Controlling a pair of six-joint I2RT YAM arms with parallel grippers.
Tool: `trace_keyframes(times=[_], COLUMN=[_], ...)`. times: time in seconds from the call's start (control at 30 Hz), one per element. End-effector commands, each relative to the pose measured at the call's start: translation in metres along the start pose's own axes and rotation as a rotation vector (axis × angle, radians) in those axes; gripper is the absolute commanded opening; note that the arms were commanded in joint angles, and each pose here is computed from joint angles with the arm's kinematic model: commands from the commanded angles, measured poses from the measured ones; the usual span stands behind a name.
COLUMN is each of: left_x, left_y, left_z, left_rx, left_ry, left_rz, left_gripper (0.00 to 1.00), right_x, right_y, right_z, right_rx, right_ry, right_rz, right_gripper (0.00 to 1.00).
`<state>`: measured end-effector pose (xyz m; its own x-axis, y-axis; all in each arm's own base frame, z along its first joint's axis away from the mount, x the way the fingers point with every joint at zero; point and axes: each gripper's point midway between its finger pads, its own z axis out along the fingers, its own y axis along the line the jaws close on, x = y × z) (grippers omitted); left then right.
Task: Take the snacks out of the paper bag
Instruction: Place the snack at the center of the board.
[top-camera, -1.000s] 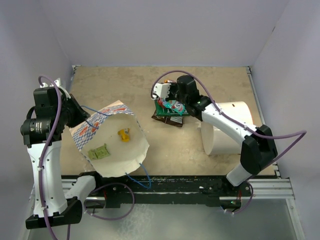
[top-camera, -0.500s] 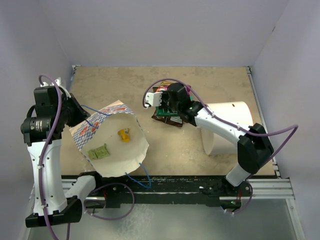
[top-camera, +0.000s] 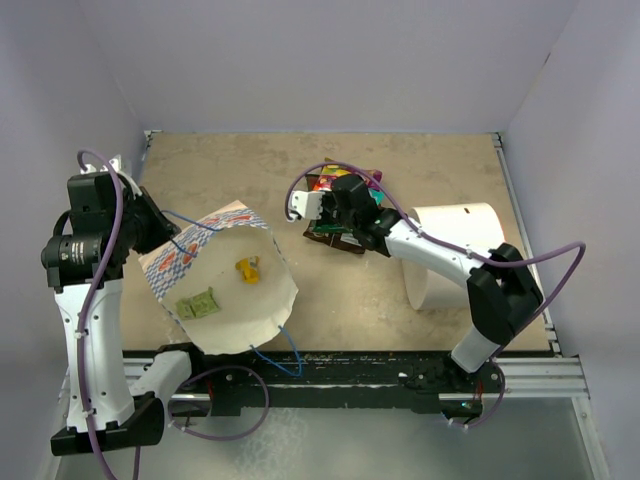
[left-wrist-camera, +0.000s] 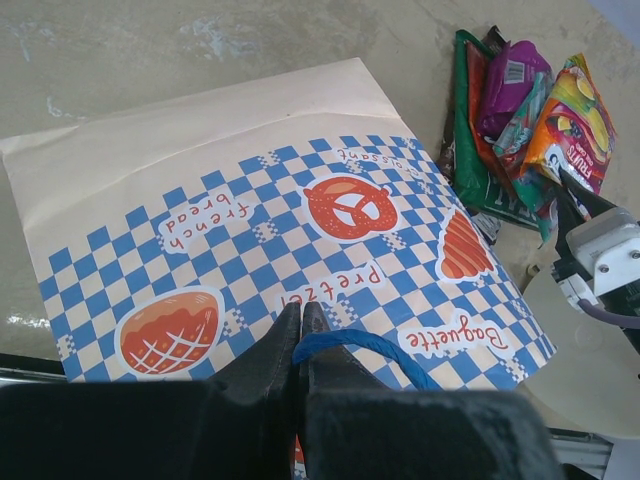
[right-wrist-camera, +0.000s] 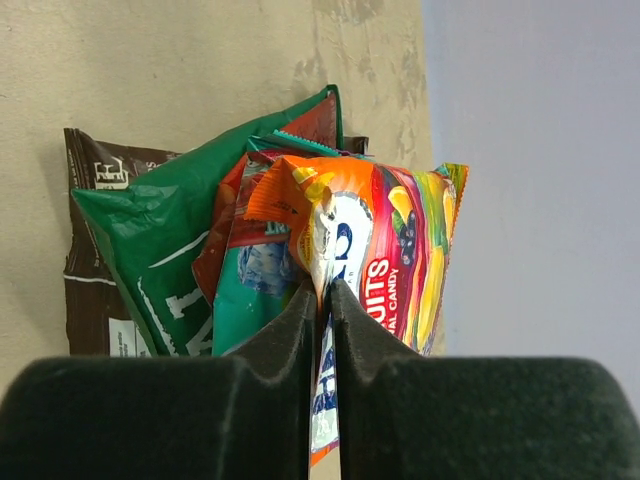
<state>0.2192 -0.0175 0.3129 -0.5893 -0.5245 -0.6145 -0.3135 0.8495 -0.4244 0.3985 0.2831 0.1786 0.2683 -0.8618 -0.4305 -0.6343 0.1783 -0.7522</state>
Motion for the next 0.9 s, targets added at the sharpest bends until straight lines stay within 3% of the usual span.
trace_keyframes(times=[0.0,0.33,0.5,0.63,0.87], left_x=[-0.009,-0.006,-0.004,-0.002,-0.003], left_y=[-0.007,-0.007,-0.006,-0.006,-0.006], left_z=[-0.011,-0.012,-0.013,-0.013,-0.014], left_rx=[0.029,0.031,0.032,0.033,0.034], left_ry=[-0.054,-0.05,-0.048,-0.047,-0.053], left_rz=[0.016,0.009,0.006,0.004,0.0], left_gripper=[0.0,0.0,0.0,0.0,0.0], right_x=[-0.005,-0.021,-0.038,-0.057,-0.121], right_y=[0.004,0.001,-0.02,-0.038,-0.014], right_z=[-0.001,-0.015,-0.041,-0.073,-0.131], right_rx=[-0.016,-0.045,-0.002,0.044,-0.097], right_ry=[-0.023,-0.085,-0.151,-0.258,-0.578], right_rz=[0.045,0.111,0.137,0.178,0.119], right_gripper=[0.13,0.25,0.39,0.54,0.57])
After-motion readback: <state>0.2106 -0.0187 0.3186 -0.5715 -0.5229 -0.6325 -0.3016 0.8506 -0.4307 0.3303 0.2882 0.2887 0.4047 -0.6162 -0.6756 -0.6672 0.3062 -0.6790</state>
